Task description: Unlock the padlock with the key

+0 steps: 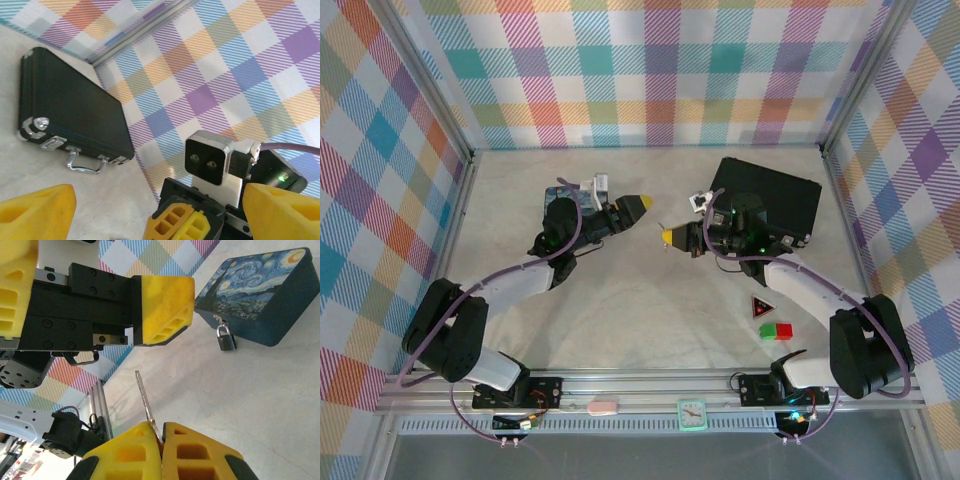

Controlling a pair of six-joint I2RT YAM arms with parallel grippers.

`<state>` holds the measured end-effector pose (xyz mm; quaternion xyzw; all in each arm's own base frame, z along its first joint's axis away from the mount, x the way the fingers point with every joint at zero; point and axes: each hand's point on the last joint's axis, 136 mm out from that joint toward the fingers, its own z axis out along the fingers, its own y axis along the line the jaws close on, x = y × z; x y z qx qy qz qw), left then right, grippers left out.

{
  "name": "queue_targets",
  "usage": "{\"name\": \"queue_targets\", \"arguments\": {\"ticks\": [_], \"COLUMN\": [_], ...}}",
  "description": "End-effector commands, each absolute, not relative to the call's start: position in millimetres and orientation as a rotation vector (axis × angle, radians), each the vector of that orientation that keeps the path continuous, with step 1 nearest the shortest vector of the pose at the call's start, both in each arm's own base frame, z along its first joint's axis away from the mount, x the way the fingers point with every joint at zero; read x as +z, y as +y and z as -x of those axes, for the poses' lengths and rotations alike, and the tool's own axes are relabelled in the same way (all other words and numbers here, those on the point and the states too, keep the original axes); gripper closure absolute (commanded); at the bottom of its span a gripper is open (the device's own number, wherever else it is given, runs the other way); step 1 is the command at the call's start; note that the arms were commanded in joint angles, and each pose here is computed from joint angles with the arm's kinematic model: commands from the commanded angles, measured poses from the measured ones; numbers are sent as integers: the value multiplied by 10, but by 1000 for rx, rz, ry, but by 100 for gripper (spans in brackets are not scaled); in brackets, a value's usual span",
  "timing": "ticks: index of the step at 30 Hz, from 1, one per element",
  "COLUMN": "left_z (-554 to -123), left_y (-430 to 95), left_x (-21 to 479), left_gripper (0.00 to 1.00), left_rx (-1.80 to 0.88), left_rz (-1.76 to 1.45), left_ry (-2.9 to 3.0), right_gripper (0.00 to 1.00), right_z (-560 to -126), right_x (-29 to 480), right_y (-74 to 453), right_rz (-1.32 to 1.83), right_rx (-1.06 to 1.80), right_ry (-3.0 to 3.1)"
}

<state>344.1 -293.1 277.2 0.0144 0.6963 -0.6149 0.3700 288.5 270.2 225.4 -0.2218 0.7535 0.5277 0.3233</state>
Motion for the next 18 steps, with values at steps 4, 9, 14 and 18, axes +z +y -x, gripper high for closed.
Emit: {"name": "queue_targets", "arguments": {"ticks": [4,9,14,18], "left_z": [-3435,-3439,-3458,-3449], "left_y": [-3092,-3194,-3187,-3143], "left_x": [2720,2618,2478,2408], "left_gripper": [17,19,19,18], "left_rx": [-1710,-1727,-1673,-1633], "left_rz": [8,71,125,161], "left_ry": [1789,1831,1882,1905], "right_gripper": [100,100,100,100], "right_z": [-2969,-3026,-3075,-3070], "right_x": [2229,2214,2216,2247], "right_y": [2686,2680,2669,2636], "right_rz": [676,735,781,811], "right_rx": [1053,905,811,749], "right_ry": [1994,1986,1898,1809]}}
